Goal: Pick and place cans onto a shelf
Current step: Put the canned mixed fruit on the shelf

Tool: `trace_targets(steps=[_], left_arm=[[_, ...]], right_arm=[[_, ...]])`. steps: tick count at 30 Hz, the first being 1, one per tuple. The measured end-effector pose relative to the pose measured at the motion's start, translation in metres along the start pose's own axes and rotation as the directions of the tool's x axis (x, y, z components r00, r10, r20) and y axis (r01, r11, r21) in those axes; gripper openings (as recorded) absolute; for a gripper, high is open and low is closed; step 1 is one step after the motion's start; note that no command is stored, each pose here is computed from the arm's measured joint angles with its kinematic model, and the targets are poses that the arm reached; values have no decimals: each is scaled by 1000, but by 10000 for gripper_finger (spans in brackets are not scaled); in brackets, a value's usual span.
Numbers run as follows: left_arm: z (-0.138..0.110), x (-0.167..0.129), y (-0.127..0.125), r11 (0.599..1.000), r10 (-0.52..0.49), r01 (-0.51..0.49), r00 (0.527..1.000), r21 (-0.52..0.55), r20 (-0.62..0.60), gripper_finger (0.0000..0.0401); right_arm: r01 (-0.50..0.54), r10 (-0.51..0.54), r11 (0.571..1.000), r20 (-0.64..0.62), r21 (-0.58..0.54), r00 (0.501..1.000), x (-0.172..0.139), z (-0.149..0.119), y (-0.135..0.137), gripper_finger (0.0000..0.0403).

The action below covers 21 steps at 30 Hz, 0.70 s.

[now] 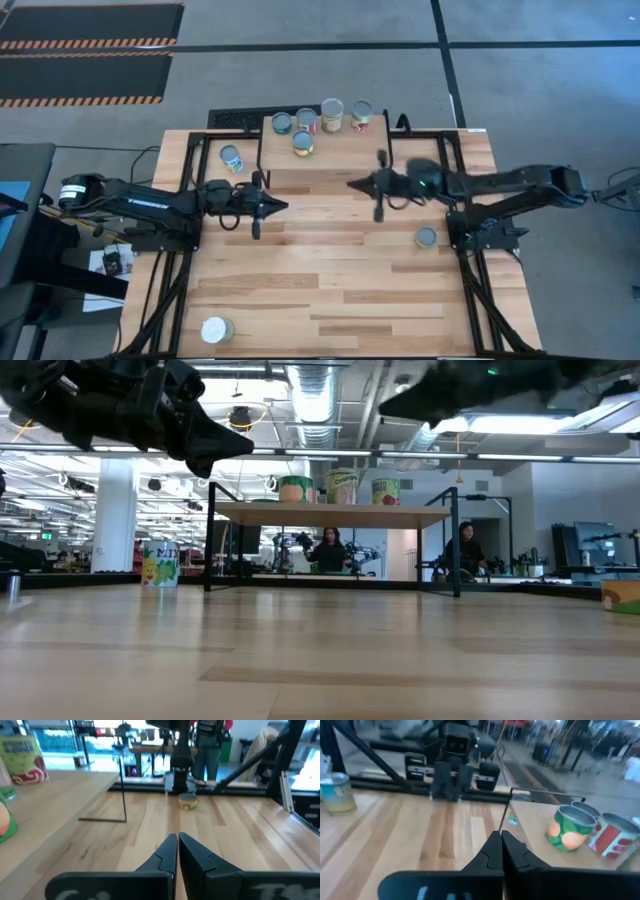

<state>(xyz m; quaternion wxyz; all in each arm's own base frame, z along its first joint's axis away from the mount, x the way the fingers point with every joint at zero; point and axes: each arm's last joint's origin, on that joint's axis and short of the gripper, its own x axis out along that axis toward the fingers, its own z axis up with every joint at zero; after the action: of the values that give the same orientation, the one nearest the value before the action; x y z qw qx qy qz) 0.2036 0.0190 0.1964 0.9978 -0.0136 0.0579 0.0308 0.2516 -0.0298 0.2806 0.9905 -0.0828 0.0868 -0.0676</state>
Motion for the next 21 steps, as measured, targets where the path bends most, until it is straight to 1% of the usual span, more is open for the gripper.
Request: trace_targets(steps=[4,7,9,13,16,18,21], left_arm=[[18,0,-1,1000,14,-14,995,1,-95,6],[32,-5,-3,996,87,-84,970,26,-227,6],[46,-12,-4,986,163,-153,941,59,-297,6],[70,-31,0,951,306,-295,851,94,-428,6],[77,-45,10,918,384,-373,759,132,-526,3],[73,-50,21,900,410,-412,691,141,-595,1],[66,-56,37,893,397,-433,630,123,-667,0]], right_arm=[[-27,27,1000,98,2,995,-24,-28,22,2],[-42,41,999,146,3,988,-37,-50,29,3],[-36,35,999,175,7,984,-45,-60,30,3],[-36,34,999,215,5,976,-60,-71,30,3],[-28,28,1000,231,-3,973,-68,-73,29,3],[-27,26,1000,259,-2,965,-73,-70,28,3],[-31,33,999,269,-13,962,-78,-69,28,3]])
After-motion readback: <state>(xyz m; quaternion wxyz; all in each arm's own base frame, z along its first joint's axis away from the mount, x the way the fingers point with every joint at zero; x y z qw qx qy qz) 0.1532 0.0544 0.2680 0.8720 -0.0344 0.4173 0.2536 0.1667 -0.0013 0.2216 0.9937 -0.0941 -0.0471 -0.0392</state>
